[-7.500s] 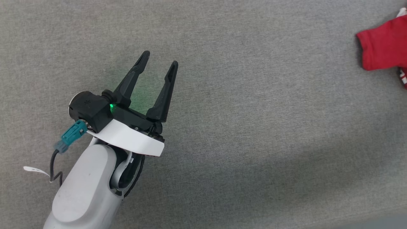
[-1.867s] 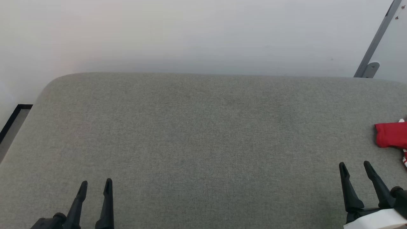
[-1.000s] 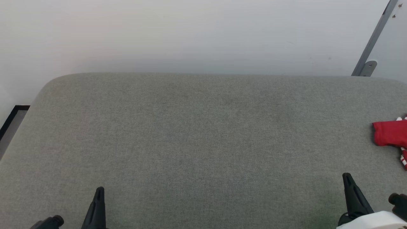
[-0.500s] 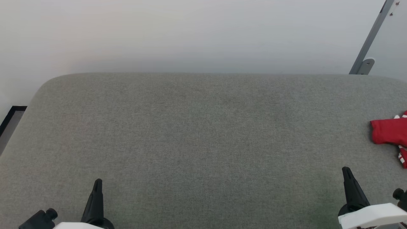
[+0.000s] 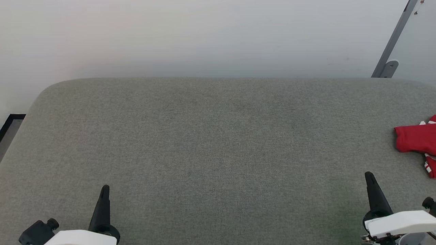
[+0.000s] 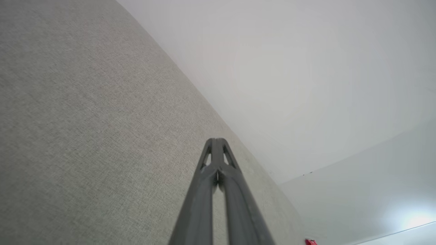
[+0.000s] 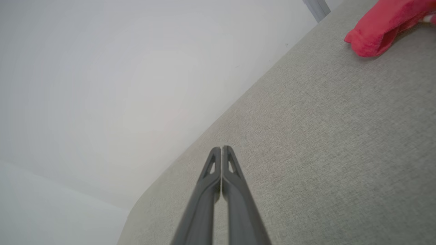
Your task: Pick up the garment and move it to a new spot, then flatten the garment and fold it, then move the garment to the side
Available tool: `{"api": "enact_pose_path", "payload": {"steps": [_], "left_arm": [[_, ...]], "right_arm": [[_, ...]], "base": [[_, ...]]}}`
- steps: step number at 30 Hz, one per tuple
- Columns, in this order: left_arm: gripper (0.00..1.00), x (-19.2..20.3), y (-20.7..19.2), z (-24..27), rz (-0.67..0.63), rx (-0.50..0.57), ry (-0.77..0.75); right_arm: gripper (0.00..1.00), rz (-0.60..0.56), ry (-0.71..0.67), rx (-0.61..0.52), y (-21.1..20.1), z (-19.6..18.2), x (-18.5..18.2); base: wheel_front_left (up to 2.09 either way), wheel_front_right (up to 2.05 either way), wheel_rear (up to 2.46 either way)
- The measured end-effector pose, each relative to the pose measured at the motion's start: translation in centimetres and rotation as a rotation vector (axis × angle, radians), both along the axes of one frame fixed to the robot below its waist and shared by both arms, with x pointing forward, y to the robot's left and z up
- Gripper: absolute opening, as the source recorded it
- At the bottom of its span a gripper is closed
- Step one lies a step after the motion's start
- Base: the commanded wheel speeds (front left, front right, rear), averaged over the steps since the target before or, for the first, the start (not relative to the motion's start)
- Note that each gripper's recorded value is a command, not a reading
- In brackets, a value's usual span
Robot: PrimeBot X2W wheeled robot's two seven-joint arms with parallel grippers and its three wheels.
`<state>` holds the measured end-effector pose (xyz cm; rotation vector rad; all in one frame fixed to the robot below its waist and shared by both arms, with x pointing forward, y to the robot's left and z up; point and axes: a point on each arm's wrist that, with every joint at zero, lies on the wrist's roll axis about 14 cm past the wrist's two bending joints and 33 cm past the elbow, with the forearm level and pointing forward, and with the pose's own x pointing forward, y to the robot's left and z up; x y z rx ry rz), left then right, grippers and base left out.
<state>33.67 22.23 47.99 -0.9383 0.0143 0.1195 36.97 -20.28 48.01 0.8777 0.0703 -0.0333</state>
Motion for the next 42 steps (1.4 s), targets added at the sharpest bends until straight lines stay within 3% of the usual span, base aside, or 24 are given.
{"api": "enact_pose_path", "payload": {"steps": [42], "left_arm": [[0.00, 3.0, -1.0, 1.2, -0.026, -0.373, -0.040]], "right_arm": [[0.00, -0.031, -0.020, 0.412, 0.1, 1.2, 1.1]], "base": [[0.00, 0.00, 0.00]]}}
